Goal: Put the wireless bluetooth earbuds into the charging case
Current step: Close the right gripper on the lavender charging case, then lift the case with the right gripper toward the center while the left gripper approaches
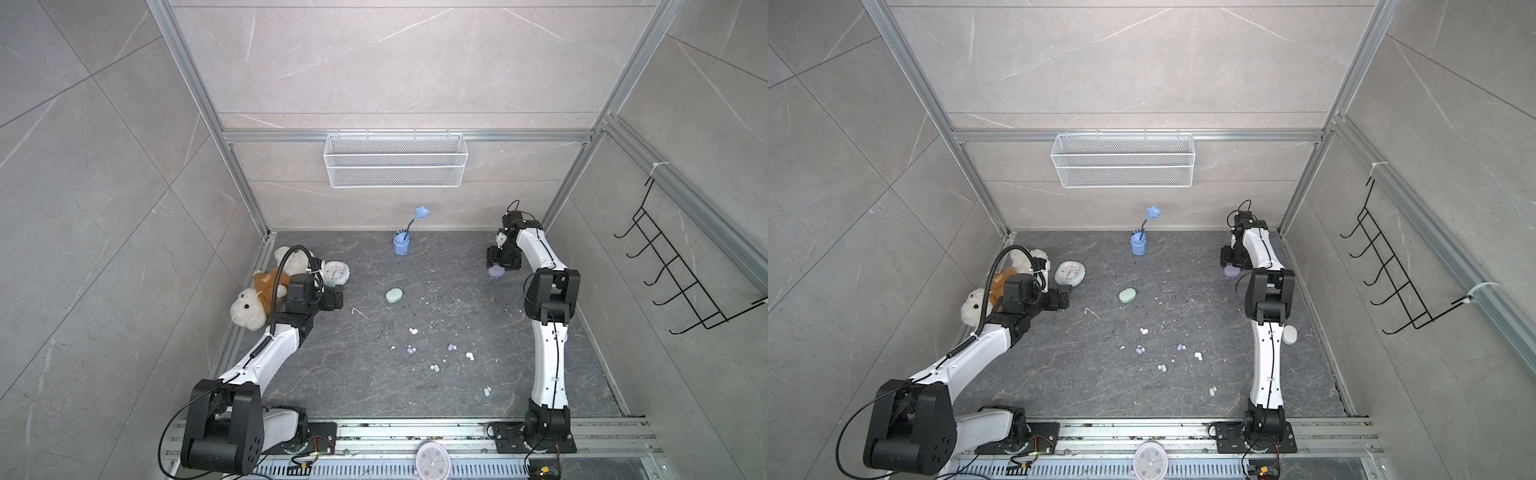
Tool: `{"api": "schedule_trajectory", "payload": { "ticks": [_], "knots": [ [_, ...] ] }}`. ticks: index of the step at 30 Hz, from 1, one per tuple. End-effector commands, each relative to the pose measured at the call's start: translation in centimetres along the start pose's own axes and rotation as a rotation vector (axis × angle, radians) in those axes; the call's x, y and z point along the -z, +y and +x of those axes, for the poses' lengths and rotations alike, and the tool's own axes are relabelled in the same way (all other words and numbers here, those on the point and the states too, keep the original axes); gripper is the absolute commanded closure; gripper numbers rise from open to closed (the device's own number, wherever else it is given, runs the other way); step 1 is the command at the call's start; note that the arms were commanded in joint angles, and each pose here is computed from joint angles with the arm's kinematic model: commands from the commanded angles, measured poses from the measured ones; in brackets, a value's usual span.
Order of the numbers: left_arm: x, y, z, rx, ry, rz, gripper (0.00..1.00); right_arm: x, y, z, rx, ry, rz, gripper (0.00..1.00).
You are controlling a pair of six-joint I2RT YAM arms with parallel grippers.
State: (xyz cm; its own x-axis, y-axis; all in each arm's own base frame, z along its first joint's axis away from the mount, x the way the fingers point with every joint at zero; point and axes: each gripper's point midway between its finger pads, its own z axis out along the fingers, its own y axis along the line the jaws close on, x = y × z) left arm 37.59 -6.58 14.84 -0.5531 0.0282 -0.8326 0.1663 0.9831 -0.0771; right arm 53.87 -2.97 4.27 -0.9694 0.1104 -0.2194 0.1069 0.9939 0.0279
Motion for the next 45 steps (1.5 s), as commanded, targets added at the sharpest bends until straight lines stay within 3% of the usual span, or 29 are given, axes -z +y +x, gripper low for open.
{"api": "schedule_trajectory", "payload": {
  "ticks": [1,12,19,27,34,45],
  "knots": [
    [0.5,-0.2,-0.7,0.000,-0.023,0.005,0.04,-0.7,0.2,0.5,0.006,0.033,0.017,0.30],
    [0.6,-0.2,-0.7,0.000,-0.024,0.004,0.04,-1.2,0.0,0.7,0.011,0.045,0.034,0.30],
    [0.6,-0.2,-0.7,0.000,-0.024,0.005,0.04,-0.8,0.0,0.6,0.006,0.037,0.042,0.40],
    [0.9,-0.9,-1.2,-0.005,-0.032,0.032,0.04,1.6,1.1,1.4,0.016,0.012,0.045,0.43],
    [1.3,-2.4,-1.6,-0.027,-0.039,0.088,0.04,4.3,3.4,4.3,-0.021,-0.037,0.000,0.44],
    [2.9,-7.3,-2.2,-0.103,-0.040,0.238,0.00,9.4,9.2,12.6,0.002,-0.070,-0.099,0.47]
  ]
}}
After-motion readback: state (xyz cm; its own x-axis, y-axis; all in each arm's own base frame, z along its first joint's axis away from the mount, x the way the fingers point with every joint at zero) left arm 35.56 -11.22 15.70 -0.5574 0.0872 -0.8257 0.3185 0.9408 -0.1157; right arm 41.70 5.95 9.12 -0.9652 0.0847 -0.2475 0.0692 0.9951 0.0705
